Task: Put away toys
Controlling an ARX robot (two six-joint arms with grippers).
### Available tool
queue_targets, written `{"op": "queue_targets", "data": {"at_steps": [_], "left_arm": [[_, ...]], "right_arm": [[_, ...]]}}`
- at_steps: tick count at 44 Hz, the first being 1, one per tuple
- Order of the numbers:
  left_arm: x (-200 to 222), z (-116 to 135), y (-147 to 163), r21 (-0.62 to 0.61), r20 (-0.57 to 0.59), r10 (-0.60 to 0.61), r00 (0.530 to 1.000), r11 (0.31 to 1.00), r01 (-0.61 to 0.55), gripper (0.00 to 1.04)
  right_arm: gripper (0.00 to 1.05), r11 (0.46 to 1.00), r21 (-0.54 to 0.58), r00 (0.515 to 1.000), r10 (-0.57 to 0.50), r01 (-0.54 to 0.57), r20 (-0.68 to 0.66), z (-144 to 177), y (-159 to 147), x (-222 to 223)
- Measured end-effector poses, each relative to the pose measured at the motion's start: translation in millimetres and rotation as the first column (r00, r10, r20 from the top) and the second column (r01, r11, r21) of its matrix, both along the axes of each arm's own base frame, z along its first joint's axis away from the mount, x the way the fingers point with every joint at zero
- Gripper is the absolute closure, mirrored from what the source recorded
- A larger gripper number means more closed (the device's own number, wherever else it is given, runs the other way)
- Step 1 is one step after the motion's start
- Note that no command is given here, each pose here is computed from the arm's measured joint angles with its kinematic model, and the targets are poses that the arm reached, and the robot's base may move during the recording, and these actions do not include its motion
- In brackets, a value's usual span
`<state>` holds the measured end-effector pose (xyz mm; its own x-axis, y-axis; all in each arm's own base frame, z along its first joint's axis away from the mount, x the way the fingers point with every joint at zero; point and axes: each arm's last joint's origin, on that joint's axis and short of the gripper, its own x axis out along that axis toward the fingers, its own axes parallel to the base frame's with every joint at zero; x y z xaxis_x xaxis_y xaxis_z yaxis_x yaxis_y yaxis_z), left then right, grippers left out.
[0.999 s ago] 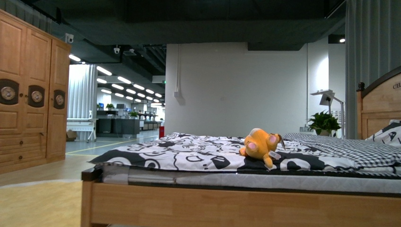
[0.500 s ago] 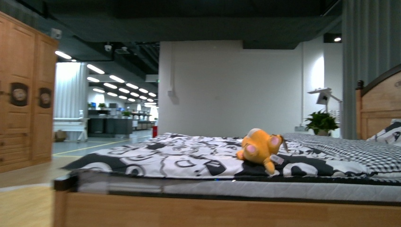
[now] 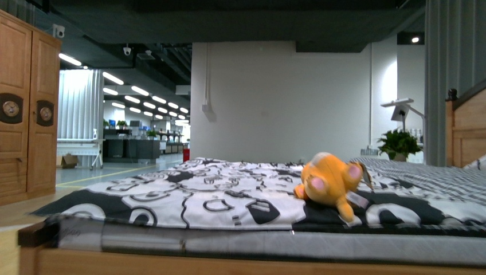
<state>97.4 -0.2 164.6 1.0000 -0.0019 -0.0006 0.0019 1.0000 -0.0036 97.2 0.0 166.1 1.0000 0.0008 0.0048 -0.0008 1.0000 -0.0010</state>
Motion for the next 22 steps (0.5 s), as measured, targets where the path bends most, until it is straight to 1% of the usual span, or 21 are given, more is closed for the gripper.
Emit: {"op": "queue_targets", "data": {"at_steps": [22], "left_arm": [[0.0, 0.2, 0.0, 0.000, 0.001, 0.000, 1.000, 1.000, 0.000, 0.06]], "right_arm": [[0.06, 1.000, 0.000, 1.000, 0.000, 0.000, -0.001, -0.1, 0.0, 0.0]]}}
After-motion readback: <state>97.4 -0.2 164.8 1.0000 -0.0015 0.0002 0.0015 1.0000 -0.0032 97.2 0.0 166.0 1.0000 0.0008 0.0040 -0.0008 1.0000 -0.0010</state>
